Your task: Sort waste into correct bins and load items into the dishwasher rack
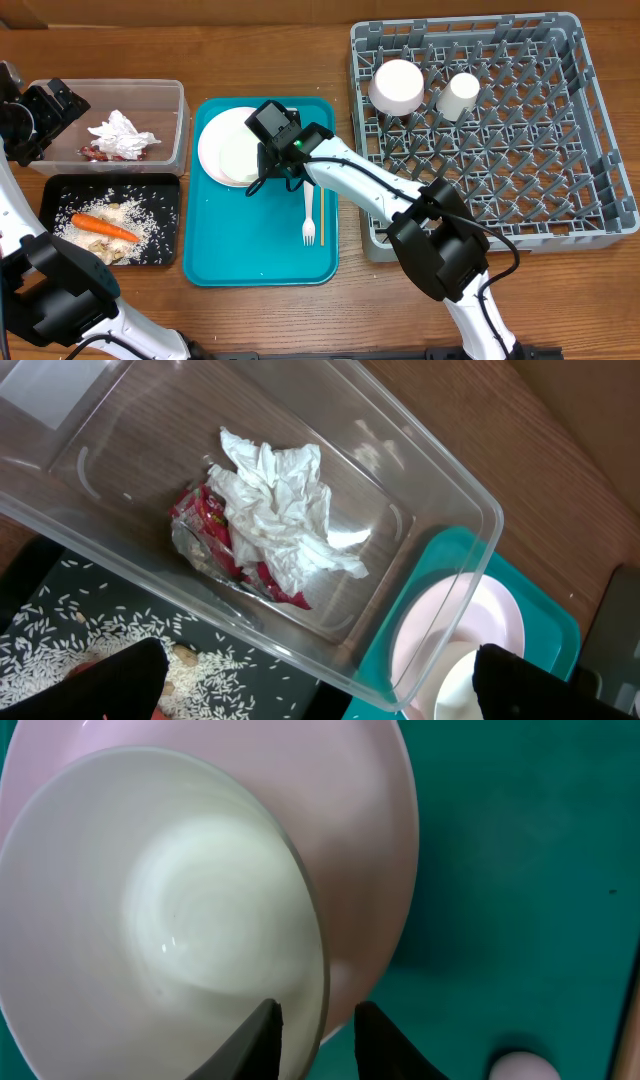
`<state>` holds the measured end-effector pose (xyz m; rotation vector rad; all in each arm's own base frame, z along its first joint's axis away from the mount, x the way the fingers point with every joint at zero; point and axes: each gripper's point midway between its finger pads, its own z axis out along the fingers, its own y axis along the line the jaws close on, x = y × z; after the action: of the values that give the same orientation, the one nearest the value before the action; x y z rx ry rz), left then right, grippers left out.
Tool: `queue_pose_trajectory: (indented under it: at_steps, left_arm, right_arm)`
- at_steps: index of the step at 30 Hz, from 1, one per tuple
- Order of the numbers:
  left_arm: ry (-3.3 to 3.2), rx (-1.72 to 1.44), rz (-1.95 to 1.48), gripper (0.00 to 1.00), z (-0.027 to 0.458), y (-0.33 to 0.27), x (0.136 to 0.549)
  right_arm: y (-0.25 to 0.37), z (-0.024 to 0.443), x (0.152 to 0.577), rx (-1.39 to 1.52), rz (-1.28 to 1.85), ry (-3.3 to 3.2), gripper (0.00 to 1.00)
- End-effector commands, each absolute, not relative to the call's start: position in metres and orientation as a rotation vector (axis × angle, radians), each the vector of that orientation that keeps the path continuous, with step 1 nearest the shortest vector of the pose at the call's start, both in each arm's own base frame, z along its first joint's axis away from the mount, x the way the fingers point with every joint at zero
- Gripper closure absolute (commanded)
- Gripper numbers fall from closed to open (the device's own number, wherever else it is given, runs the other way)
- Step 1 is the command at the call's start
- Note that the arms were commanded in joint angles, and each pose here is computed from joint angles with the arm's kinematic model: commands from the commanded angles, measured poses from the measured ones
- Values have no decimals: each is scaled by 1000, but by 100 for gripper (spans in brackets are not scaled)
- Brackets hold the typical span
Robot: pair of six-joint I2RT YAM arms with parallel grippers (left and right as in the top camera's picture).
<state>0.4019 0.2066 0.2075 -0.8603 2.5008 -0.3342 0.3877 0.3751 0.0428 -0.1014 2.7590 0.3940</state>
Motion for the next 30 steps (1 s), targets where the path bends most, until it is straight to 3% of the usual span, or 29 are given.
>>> queue_pose_trajectory:
  at_steps: [1,4,8,17,30]
  left_arm:
    - [2510,-869,-339,0,203,204,403]
    - [2510,-869,-339,0,203,204,403]
    - [2509,-871,-339,0,203,205,403]
    - [2510,-870,-339,0,203,205,403]
    - [2510,-870,-339,0,203,205,403]
  right_arm:
    - [375,28,387,-95,382,2775,72]
    - [376,28,388,-96,385,2771,73]
    - [377,29,390,-95,393,2763,88]
    - [377,32,391,-94,394,2762,96]
    - [367,101,423,-91,380,2619,96]
